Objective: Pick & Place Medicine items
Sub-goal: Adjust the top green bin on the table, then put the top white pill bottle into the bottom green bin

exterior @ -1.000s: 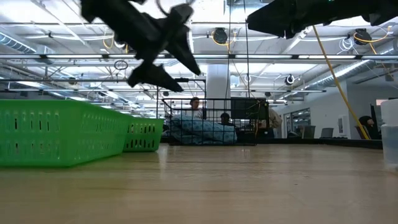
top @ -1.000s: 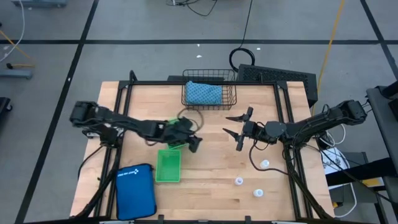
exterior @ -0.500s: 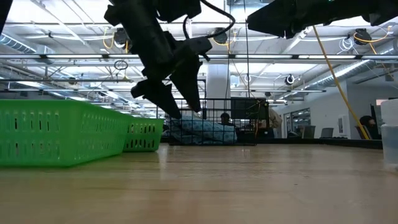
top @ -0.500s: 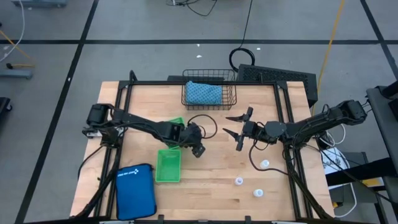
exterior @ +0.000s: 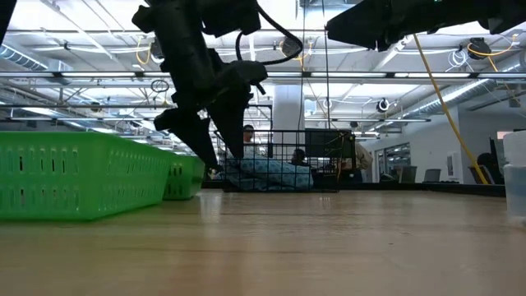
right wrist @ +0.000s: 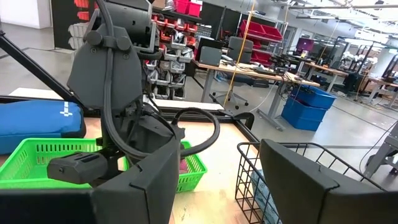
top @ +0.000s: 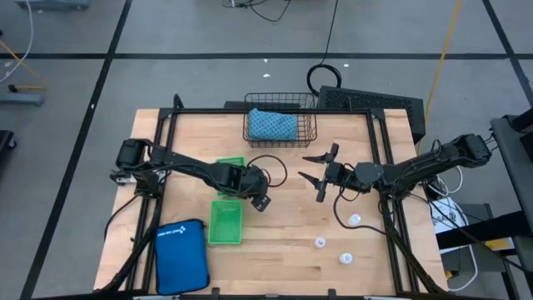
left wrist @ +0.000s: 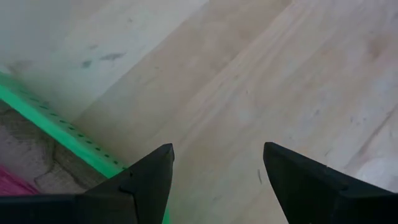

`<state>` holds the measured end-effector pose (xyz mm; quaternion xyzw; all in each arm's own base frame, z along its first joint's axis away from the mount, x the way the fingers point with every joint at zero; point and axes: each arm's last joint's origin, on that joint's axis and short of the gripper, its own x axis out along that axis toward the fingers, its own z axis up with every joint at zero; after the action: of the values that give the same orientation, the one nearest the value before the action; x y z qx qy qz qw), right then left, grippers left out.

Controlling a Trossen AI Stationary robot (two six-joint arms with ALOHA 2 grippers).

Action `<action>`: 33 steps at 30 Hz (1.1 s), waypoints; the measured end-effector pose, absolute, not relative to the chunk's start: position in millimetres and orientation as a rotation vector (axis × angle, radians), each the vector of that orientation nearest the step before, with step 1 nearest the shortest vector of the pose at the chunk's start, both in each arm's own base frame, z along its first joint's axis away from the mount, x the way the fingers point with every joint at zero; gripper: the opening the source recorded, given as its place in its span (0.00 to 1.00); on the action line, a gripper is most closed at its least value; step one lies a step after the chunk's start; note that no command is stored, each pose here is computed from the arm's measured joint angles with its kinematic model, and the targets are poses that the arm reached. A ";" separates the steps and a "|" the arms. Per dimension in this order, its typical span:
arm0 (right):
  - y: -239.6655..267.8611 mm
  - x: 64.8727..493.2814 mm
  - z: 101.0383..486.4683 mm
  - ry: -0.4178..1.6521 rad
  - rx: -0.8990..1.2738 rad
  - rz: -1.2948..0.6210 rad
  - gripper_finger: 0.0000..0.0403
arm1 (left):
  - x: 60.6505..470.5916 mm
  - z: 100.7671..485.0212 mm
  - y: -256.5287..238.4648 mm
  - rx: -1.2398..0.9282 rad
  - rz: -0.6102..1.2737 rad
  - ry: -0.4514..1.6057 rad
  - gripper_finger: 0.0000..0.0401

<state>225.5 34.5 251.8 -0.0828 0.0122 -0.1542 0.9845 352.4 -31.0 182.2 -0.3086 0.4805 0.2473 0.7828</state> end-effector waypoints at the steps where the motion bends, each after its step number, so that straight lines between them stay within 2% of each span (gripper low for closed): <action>1: 34.5 225.5 251.8 0.024 -0.167 -0.310 0.52 | 352.4 182.2 -31.2 -0.667 0.530 1.039 0.64; 20: 35.1 225.4 251.1 0.034 -0.186 -0.307 0.52 | 343.1 203.4 -48.3 -0.592 0.374 1.042 0.64; 27: 67.1 206.9 273.8 0.031 -0.331 -0.199 0.52 | 313.7 268.9 -72.1 -0.366 0.321 0.769 0.64; 33: 102.0 188.4 307.6 0.339 -0.354 -0.206 0.52 | 266.6 313.6 -98.0 -0.095 0.408 0.506 0.64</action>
<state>188.4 102.0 307.6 -0.1748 0.1677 -0.1017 0.9649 266.6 -98.0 313.6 -0.0464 0.2485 0.2005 0.9465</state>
